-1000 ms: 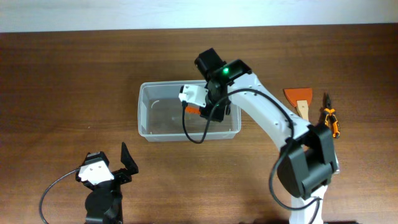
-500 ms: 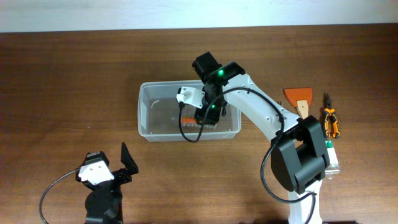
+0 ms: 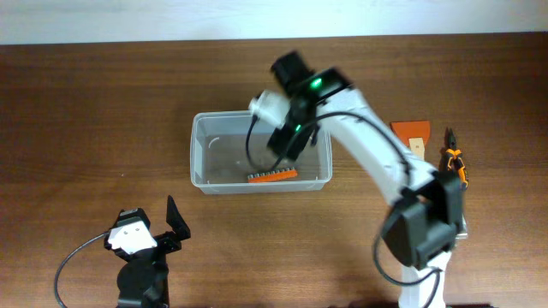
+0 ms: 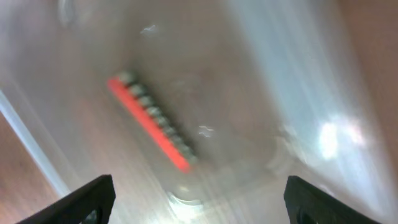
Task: Pack container
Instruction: 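Move the right gripper back over the red-handled pliers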
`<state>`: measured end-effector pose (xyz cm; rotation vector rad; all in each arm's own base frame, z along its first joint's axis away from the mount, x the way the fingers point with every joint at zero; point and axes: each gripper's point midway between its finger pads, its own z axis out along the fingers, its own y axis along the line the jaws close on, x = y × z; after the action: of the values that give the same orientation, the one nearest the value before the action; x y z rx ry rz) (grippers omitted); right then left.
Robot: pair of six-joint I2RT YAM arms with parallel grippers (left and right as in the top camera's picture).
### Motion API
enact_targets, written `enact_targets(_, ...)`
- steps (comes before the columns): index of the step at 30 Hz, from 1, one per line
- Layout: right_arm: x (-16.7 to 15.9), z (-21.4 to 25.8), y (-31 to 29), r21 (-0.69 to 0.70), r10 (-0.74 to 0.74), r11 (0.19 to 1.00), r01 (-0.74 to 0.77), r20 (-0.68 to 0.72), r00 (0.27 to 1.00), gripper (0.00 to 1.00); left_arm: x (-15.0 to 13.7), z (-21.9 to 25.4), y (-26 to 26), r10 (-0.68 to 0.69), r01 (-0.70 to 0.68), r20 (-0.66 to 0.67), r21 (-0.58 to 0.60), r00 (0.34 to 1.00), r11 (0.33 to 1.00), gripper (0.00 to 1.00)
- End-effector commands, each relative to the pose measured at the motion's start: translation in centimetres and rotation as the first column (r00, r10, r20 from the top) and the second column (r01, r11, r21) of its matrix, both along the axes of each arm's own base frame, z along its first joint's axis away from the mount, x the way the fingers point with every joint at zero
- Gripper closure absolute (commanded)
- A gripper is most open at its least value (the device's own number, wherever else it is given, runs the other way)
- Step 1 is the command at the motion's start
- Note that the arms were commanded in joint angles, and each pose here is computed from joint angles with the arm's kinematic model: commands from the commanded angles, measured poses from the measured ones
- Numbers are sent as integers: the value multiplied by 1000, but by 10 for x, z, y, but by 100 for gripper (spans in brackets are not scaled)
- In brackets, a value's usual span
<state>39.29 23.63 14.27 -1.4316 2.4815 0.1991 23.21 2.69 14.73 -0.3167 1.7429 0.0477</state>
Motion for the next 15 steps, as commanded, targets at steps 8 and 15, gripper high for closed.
enact_targets(8,34,133,-202,114,-801,598,793,93,591,13,0,0,0,-1,1,0,9,1000,1000,1)
enact_targets(15,21,99,-261,42,-886,461,886,-39,462,29,0,0,0,-1,1,0,9,1000,1000,1)
